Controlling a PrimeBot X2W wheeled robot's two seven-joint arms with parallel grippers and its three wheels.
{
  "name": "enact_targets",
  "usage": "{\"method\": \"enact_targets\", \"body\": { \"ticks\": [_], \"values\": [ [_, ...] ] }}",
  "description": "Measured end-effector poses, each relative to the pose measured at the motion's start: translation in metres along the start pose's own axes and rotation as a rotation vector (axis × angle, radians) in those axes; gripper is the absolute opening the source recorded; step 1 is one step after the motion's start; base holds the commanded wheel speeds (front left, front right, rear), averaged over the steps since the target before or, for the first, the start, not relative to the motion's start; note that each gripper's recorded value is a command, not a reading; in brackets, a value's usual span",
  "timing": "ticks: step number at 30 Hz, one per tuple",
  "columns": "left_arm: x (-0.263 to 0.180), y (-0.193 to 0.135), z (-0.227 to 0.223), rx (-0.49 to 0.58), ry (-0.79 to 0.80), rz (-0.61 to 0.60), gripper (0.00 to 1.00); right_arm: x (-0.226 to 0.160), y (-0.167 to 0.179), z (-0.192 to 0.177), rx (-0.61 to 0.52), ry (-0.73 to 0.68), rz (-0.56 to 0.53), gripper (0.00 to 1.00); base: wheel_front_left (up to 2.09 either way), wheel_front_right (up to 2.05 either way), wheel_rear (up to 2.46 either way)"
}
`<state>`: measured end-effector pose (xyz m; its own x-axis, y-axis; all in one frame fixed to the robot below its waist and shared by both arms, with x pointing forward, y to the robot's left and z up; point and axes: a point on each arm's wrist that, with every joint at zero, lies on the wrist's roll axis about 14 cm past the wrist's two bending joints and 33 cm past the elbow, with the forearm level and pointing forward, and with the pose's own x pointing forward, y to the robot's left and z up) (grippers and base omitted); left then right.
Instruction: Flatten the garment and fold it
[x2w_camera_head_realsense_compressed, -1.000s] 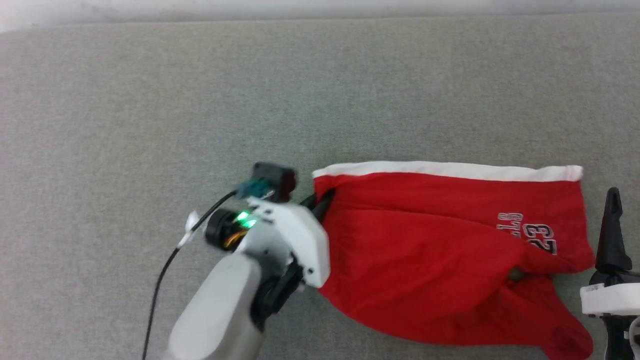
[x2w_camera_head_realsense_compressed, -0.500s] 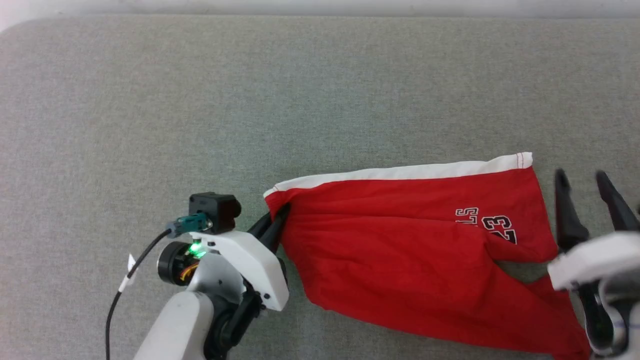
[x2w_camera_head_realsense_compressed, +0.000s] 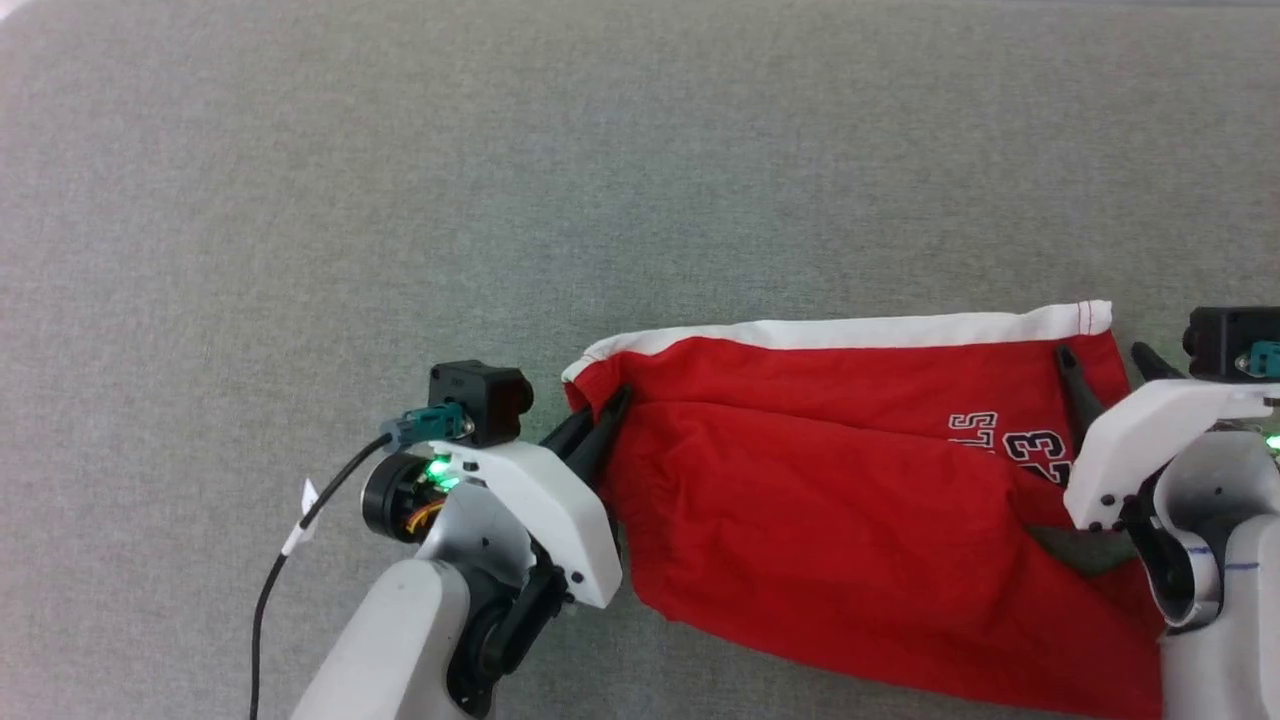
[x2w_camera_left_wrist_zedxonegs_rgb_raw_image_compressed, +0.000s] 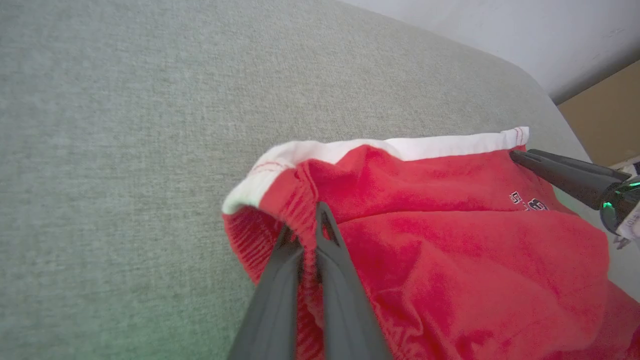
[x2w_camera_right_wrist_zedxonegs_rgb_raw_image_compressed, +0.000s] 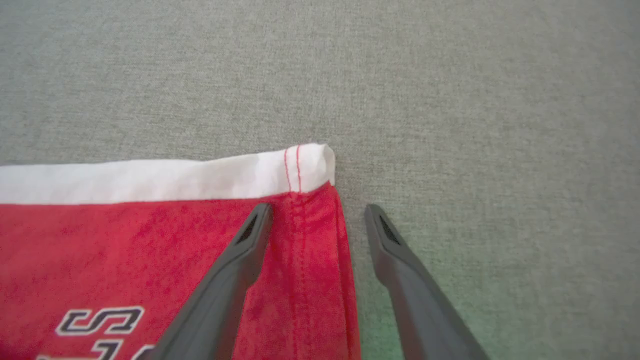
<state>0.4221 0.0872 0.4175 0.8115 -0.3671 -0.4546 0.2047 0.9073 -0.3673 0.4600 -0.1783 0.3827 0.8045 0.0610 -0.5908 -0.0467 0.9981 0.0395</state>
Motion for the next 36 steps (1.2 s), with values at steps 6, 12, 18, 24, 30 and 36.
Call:
{"method": "enact_targets", "body": {
  "ticks": [6,12,18,24,30,36],
  "values": [
    [0.002,0.006,-0.001,-0.002,0.001,0.016,0.00,0.012,0.006,0.003,0.027,0.015,0.025,0.00,0.00,0.00,0.00],
    [0.001,0.007,0.004,-0.008,-0.025,0.018,0.00,0.009,0.005,0.011,0.037,-0.036,0.024,0.00,0.00,0.00,0.00],
    [-0.007,0.007,0.034,-0.007,-0.145,0.024,0.00,-0.007,0.013,0.045,0.058,-0.178,0.055,0.00,0.00,0.00,0.00],
    [-0.023,0.000,0.088,0.040,-0.294,0.003,0.00,-0.042,0.028,0.105,0.055,-0.376,0.111,0.00,0.00,0.00,0.00],
    [-0.049,-0.020,0.167,0.205,-0.456,-0.028,0.00,-0.095,0.052,0.190,-0.013,-0.613,0.170,0.00,0.00,0.00,0.00],
    [-0.073,-0.051,0.240,0.357,-0.578,-0.057,0.00,-0.147,0.072,0.259,-0.080,-0.776,0.216,0.00,0.00,0.00,0.00]
  ]
}}
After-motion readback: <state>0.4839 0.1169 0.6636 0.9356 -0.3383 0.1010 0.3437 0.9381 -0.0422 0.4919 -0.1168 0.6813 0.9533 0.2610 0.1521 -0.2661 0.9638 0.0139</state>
